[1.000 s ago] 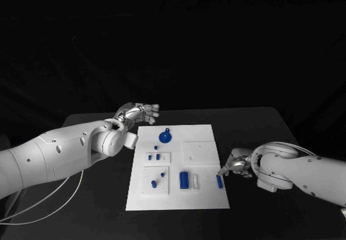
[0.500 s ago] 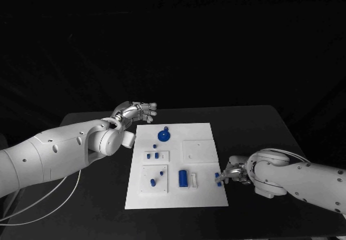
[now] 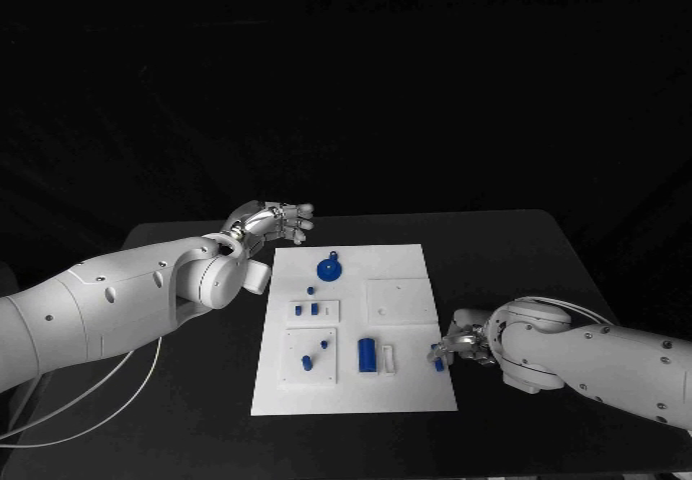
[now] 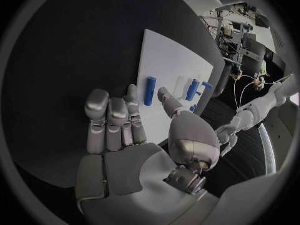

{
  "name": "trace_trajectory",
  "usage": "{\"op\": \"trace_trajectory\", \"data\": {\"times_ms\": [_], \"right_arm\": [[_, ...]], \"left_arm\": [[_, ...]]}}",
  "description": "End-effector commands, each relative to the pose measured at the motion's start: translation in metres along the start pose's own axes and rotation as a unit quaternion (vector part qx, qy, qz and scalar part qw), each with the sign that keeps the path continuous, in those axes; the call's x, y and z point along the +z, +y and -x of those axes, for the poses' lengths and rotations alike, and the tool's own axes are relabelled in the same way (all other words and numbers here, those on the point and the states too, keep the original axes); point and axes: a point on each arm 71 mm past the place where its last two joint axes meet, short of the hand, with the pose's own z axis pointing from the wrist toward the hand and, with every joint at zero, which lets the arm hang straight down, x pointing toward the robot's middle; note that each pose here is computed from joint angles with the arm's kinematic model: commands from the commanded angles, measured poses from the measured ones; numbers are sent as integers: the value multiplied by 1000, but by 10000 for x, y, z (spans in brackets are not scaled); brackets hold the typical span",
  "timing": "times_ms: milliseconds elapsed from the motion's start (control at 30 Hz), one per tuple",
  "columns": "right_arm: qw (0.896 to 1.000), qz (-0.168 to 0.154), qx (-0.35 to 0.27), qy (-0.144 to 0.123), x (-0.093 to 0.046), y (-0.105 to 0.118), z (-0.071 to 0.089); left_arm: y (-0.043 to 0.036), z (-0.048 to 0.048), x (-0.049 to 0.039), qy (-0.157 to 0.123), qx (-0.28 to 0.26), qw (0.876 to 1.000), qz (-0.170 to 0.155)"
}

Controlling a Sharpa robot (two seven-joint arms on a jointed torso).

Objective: Assemble the parts on the task board

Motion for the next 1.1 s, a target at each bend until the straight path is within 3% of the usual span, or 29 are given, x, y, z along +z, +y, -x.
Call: {"op": "trace_trajectory", "data": {"times_ms": [33,567,900,1100], "right_arm": [[1000,-3,-10,7,39,-14,-86],[1000,-6,3,9,62,-47,-102],[1000,-16,18,-1,4,-198,-66],[999,-19,24,-22,-69,-257,126]], "left_arm": [[-9,-21,0,8,-5,1000,-2],[-5,-18,-1,8,-5,1000,0],[-5,-15,0,7,-5,1000,0],[-5,-18,2,8,-5,1000,0]]}}
